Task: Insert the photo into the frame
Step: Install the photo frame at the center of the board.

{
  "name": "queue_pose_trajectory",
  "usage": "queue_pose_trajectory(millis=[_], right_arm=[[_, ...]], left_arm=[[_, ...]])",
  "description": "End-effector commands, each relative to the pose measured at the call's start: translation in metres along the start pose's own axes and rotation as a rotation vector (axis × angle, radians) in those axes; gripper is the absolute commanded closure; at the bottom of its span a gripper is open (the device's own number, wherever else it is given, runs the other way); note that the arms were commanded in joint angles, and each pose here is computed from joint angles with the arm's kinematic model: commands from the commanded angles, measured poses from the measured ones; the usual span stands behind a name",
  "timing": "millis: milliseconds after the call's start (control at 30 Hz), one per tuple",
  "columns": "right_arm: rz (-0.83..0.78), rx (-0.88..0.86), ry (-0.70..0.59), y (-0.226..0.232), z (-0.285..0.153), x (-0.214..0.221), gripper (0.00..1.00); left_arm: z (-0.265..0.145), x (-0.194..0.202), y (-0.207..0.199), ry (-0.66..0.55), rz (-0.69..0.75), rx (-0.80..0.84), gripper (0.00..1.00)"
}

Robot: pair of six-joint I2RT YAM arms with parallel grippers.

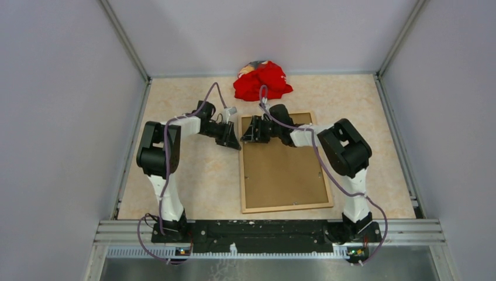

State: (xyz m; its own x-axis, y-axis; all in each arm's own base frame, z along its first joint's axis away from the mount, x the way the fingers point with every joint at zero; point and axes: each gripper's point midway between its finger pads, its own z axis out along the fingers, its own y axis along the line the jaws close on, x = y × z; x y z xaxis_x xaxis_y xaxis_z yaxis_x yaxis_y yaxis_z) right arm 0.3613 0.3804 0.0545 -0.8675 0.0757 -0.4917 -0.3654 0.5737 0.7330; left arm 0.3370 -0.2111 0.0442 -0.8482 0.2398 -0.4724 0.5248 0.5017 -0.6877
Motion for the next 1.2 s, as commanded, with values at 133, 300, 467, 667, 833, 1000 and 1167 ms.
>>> queue_pose_trajectory(millis=[133, 300, 467, 667, 833, 1000, 1167], right_arm=[[0.02, -0.046, 0.015, 0.002, 0.009, 0.004, 0.47], [0.029, -0.052, 0.015, 0.002, 0.011, 0.005, 0.48], [0.045, -0.052, 0.013, 0.0, 0.012, 0.006, 0.48], [0.061, -0.048, 0.005, -0.002, 0.015, 0.007, 0.49], [0.066, -0.047, 0.001, -0.002, 0.018, 0.007, 0.49], [0.075, -0.046, -0.004, -0.002, 0.02, 0.005, 0.5], [0.087, -0.039, -0.012, -0.004, 0.023, 0.006, 0.5]], left_arm=[[0.006, 0.001, -0.001, -0.001, 0.009, 0.023, 0.74], [0.006, 0.001, -0.001, 0.001, 0.011, 0.022, 0.74], [0.006, 0.001, -0.001, 0.002, 0.013, 0.021, 0.74], [0.005, 0.0, -0.001, 0.002, 0.018, 0.019, 0.74], [0.005, 0.001, -0.002, 0.003, 0.021, 0.02, 0.74], [0.004, 0.001, -0.002, 0.003, 0.022, 0.019, 0.74], [0.004, 0.001, -0.001, 0.005, 0.024, 0.019, 0.74]])
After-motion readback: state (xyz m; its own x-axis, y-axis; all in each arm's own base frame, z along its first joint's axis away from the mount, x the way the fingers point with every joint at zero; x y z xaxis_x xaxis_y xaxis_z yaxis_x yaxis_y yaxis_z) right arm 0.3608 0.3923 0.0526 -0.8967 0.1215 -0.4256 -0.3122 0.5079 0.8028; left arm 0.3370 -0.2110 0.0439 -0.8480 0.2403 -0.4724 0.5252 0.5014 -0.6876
